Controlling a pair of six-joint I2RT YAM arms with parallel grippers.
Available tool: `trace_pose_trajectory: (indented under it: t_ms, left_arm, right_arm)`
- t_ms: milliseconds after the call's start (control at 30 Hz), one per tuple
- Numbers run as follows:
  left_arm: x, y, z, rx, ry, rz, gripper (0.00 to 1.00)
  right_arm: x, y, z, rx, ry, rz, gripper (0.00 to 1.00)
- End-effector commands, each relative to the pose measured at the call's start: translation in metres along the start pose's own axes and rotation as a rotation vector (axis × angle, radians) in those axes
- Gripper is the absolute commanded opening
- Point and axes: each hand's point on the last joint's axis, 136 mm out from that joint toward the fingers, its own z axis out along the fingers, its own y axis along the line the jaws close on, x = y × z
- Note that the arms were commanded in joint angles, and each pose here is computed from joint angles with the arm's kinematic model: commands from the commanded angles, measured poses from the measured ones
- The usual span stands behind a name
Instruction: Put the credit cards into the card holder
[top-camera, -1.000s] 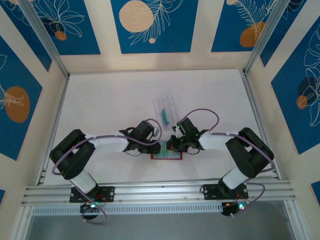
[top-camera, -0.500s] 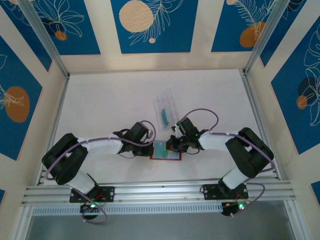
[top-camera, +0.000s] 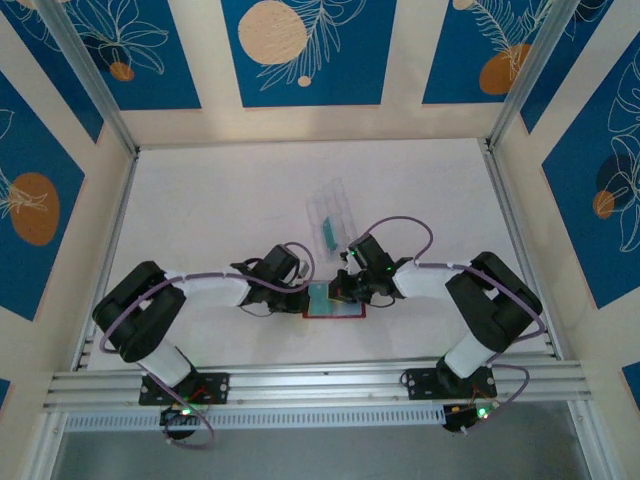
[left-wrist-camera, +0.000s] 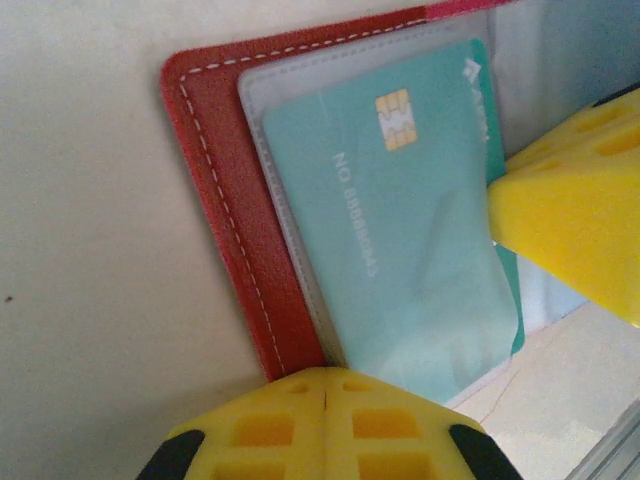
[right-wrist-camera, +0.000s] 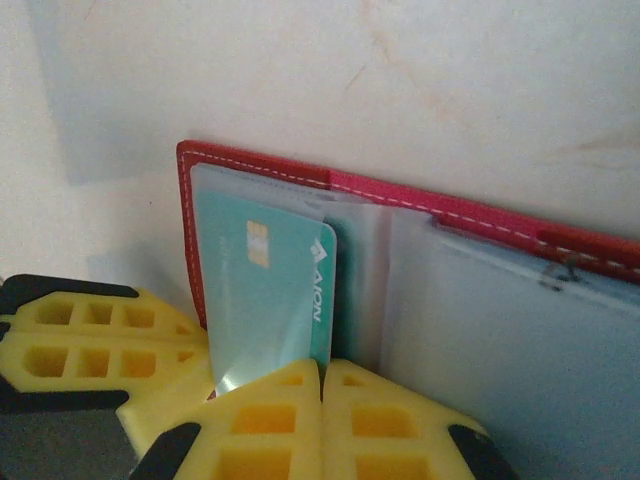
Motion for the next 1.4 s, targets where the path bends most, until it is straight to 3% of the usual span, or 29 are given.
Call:
trace_pose_trajectory:
  t_ms: [0, 167, 367, 500, 567, 767, 1100, 1367]
  left_arm:
    - [0.019, 0.015, 0.017, -0.061, 0.051, -0.001, 0.03]
    - [0.021, 0.022, 0.016, -0.091, 0.050, -0.011, 0.04]
    - [0.026, 0.030, 0.017, -0.116, 0.049, -0.026, 0.04]
    - [0.027, 0.032, 0.018, -0.116, 0.049, -0.029, 0.04]
    - [0.027, 0.032, 0.019, -0.115, 0.049, -0.028, 0.04]
    - [0.027, 0.031, 0.019, -0.108, 0.051, -0.030, 0.04]
    - [0.025, 0.029, 0.020, -0.101, 0.049, -0.032, 0.05]
    - [0.025, 0.028, 0.021, -0.098, 0.050, -0.035, 0.06]
  right_arm:
    - [0.011, 0.009, 0.011, -0.010, 0.045, -0.011, 0.00]
    - [0.012, 0.003, 0.003, 0.045, 0.038, -0.027, 0.04]
    - [0.008, -0.013, -0.026, 0.192, -0.009, -0.030, 0.38]
    - [0.005, -0.010, -0.044, 0.230, -0.033, -0.069, 0.44]
    - [0.003, -0.009, -0.054, 0.256, -0.044, -0.094, 0.44]
    - [-0.011, -0.025, -0.074, 0.423, -0.080, -0.162, 0.33]
    - [-0.024, -0.034, -0.061, 0.552, -0.055, -0.251, 0.39]
    - [-0.015, -0.052, -0.037, 0.612, 0.004, -0.264, 0.39]
